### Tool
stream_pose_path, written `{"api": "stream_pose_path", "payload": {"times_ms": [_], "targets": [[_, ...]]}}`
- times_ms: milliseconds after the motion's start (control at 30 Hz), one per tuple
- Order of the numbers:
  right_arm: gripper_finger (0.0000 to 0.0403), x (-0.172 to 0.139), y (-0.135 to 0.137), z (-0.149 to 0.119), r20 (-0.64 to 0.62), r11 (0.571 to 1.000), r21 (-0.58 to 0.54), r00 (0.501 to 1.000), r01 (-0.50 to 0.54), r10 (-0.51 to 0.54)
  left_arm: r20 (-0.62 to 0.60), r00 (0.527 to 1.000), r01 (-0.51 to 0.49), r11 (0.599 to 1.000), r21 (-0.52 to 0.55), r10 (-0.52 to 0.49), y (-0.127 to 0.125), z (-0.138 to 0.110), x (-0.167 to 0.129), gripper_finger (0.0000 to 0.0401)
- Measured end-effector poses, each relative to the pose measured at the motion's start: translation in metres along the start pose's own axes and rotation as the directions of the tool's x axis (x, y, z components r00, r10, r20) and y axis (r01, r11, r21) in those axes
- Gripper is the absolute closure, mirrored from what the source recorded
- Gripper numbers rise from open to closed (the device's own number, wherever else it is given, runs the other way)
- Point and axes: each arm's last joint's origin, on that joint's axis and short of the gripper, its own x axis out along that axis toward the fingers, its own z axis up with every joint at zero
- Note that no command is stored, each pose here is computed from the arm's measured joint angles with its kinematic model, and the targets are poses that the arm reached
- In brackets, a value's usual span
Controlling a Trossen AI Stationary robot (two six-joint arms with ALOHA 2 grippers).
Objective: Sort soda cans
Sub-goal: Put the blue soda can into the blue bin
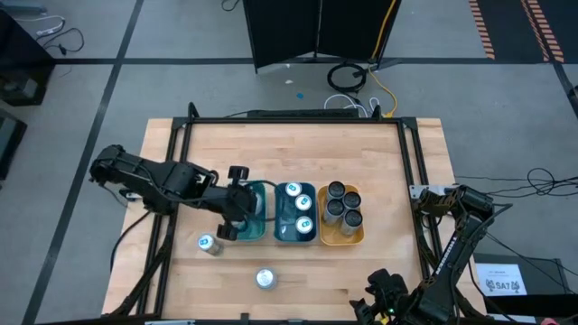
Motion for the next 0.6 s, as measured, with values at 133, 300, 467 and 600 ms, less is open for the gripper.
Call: {"api": "stream_pose_path", "payload": {"times_ms": [133,300,467,600], "targets": [[0.0080,0.000,0.000,0.000,0.000,0.999,-0.042,1.000,0.000,0.000,0.051,0.998,0.037,0.992,-0.118,-0.031,-0.001,-0.020,0.008,0.0300],[0.0080,0.000,0.000,0.000,0.000,0.998,-0.069,1.000,0.000,0.000,0.128,0.991,0.086,0.923,-0.375,-0.041,-0.003,-0.048,-0.004,0.0300],[0.0080,0.000,0.000,0.000,0.000,0.994,-0.110,1.000,0.000,0.000,0.189,0.982,0.104,0.798,-0.593,0.012,-0.007,-0.075,-0.030,0.0300],[0.0080,0.000,0.000,0.000,0.000,0.987,-0.159,1.000,0.000,0.000,0.176,0.981,0.084,0.622,-0.779,0.087,-0.011,-0.097,-0.050,0.0301]]}}
